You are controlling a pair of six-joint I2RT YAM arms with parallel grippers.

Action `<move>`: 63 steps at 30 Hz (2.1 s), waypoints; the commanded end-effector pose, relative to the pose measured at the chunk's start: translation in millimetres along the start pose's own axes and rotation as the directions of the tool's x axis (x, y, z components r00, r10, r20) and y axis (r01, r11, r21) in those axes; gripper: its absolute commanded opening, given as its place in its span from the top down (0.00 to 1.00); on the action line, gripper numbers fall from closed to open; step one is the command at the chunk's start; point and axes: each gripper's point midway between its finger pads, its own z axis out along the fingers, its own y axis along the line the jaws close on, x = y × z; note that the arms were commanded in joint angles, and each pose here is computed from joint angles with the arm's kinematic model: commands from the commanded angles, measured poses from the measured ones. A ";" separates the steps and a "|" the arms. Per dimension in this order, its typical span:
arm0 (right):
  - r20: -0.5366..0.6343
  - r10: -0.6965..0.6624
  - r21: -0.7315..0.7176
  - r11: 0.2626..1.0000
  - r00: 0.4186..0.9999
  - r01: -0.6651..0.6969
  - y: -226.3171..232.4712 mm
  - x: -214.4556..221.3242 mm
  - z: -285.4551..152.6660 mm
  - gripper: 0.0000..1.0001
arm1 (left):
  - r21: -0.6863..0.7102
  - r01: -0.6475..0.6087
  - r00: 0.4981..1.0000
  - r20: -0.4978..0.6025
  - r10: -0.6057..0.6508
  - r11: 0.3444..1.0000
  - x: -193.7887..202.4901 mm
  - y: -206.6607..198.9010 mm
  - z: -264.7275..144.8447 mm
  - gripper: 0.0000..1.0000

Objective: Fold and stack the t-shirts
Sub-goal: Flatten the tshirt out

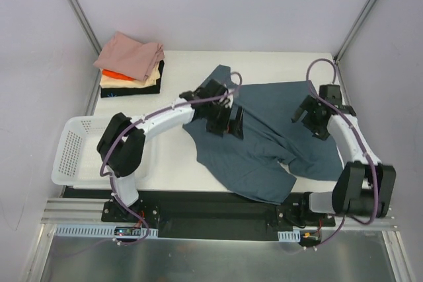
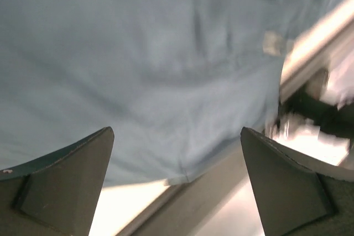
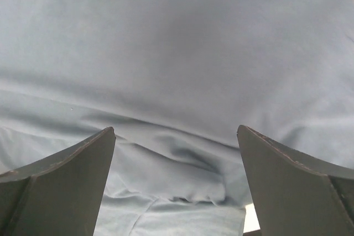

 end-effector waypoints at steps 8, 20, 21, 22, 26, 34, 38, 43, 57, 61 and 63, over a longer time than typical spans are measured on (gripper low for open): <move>-0.198 -0.234 -0.054 0.972 0.952 0.228 79.5 22.3 58.5 0.04 | -0.002 0.231 0.969 -0.093 -0.230 0.973 80.3 32.0 36.0 0.01; -0.300 -0.192 0.017 0.978 0.935 0.206 52.7 48.6 77.8 0.04 | -0.144 0.462 0.887 0.051 -0.460 0.875 8.7 159.0 24.6 0.01; -0.318 -0.184 -0.009 0.981 0.930 0.191 56.0 54.4 76.6 0.04 | -0.168 0.469 0.883 0.055 -0.467 0.867 3.9 171.3 24.5 0.01; -0.326 -0.176 -0.018 0.983 0.929 0.181 55.6 60.1 75.7 0.04 | -0.181 0.469 0.883 0.070 -0.464 0.865 -4.7 177.4 22.3 0.01; -0.318 -0.151 -0.004 0.987 0.936 0.158 46.6 67.5 67.8 0.04 | -0.252 0.452 0.890 0.188 -0.415 0.856 -62.2 196.9 0.1 0.01; -0.154 -0.168 0.006 0.985 0.974 0.170 38.4 42.3 33.7 0.04 | -0.303 0.383 0.909 0.294 -0.297 0.872 -83.4 162.6 -47.4 0.01; -0.138 -0.183 -0.013 0.983 0.973 0.183 41.0 38.7 30.9 0.04 | -0.296 0.315 0.935 0.260 -0.242 0.901 -50.9 125.4 -51.4 0.01; -0.183 -0.211 0.001 0.977 0.960 0.215 42.5 52.9 42.9 0.04 | -0.261 0.244 0.963 0.179 -0.201 0.934 -25.6 104.5 -28.0 0.01; -0.324 -0.227 0.016 0.969 0.918 0.245 17.9 115.2 48.7 0.04 | -0.256 0.404 0.901 -0.056 -0.431 0.878 104.2 127.4 -2.6 0.01; -0.370 -0.230 -0.019 0.971 0.900 0.240 8.7 135.9 38.6 0.04 | -0.272 0.456 0.863 -0.099 -0.496 0.847 160.7 130.2 -20.7 0.01; -0.379 -0.234 -0.039 0.971 0.895 0.237 7.3 142.2 31.7 0.04 | -0.240 0.457 0.869 -0.083 -0.487 0.856 163.9 122.4 -32.0 0.01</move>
